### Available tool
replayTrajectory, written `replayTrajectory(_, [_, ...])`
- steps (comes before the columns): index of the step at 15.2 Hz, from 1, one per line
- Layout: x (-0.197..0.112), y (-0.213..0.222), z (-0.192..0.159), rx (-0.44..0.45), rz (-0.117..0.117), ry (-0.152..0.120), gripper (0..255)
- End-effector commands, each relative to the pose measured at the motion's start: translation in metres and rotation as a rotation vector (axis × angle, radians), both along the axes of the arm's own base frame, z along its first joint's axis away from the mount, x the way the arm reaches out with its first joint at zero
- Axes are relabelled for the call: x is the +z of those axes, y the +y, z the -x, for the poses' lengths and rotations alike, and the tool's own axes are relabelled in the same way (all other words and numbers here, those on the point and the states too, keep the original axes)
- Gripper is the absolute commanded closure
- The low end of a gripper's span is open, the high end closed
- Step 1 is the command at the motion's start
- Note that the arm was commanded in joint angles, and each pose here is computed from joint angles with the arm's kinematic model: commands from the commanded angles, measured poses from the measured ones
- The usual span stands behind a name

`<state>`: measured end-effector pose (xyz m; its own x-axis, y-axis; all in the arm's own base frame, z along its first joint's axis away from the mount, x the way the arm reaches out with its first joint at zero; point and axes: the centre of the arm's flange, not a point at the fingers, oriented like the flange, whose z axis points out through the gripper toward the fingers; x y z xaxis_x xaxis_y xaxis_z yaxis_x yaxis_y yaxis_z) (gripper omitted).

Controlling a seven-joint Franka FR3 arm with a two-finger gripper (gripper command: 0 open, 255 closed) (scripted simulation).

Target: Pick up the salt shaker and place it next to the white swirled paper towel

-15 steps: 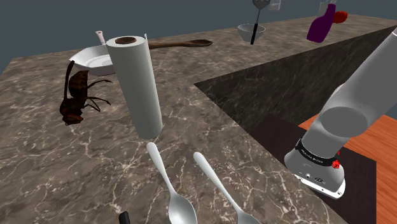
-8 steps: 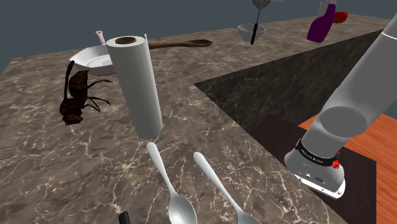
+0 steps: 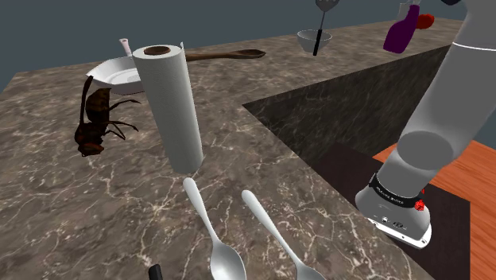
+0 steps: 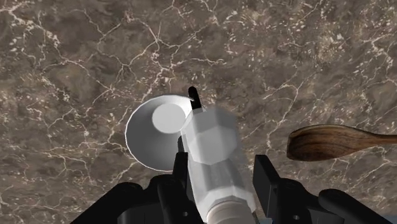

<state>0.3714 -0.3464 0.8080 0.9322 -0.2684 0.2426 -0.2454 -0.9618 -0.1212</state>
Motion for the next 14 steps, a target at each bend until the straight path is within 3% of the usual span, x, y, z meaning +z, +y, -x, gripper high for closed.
replayTrajectory(1, [0.010,0.001,0.000,0.002,0.000,0.000,255])
replayTrajectory(4, [0.026,0.001,0.000,0.002,0.000,0.000,255])
replayTrajectory(14, [0.026,0.132,0.016,0.002,0.000,0.000,255])
